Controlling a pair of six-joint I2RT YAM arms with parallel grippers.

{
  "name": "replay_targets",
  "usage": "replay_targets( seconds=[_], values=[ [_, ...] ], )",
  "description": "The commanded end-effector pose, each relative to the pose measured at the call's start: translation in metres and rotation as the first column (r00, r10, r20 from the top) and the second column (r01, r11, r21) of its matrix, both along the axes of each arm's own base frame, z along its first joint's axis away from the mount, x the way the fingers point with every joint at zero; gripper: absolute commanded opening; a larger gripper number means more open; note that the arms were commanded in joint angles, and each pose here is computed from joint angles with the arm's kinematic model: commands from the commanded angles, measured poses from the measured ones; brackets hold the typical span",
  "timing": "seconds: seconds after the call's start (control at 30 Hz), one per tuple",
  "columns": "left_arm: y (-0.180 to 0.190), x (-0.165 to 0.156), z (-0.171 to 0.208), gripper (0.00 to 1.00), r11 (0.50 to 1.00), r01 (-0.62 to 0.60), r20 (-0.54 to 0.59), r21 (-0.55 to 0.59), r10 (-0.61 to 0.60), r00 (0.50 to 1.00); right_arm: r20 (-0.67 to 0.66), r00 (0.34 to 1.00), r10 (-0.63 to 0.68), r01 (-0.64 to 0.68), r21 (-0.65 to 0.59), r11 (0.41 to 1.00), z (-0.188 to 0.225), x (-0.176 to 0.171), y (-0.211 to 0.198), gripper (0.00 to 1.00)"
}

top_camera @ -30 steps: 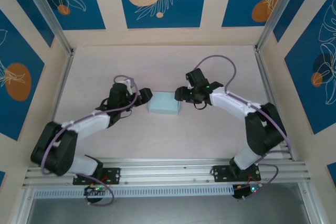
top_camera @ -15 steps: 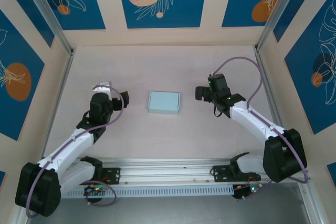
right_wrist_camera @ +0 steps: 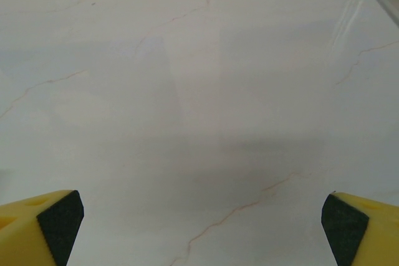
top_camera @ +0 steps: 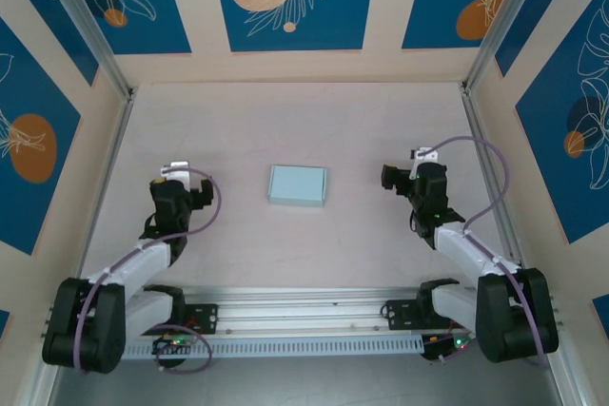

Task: Fold the paper box

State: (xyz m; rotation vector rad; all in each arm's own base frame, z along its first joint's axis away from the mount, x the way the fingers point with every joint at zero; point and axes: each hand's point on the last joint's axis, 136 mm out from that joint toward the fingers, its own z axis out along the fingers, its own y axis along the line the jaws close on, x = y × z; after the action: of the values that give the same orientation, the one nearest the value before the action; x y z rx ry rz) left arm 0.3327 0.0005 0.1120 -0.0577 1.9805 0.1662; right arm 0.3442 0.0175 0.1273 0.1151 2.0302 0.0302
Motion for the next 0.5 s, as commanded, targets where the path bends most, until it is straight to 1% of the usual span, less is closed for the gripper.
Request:
replay_targets(
  seconds=[0.0, 0.2, 0.37, 0.47],
  values=[
    [-0.01, 0.011, 0.009, 1.0, 0.996, 0.092, 0.066, 0.01, -0.093, 0.993, 0.088, 0.996, 0.013, -0.018, 0.055, 0.998, 0.009, 0.003, -0.003, 1.0],
    [-0.029, 0.025, 0.01, 1.0, 0.98, 0.197, 0.102, 0.019, -0.198, 0.975, 0.092, 0.996, -0.007, -0.002, 0.095, 0.996, -0.005, 0.003, -0.014, 1.0],
    [-0.035, 0.038, 0.007, 1.0, 0.973, 0.231, 0.129, 0.03, -0.233, 0.964, 0.087, 0.996, 0.013, -0.02, 0.09, 0.996, -0.008, 0.015, -0.013, 1.0],
    [-0.036, 0.046, -0.008, 1.0, 0.97, 0.241, 0.105, 0.033, -0.243, 0.964, 0.094, 0.995, 0.026, -0.034, 0.085, 0.996, -0.008, 0.022, -0.012, 1.0]
  ],
)
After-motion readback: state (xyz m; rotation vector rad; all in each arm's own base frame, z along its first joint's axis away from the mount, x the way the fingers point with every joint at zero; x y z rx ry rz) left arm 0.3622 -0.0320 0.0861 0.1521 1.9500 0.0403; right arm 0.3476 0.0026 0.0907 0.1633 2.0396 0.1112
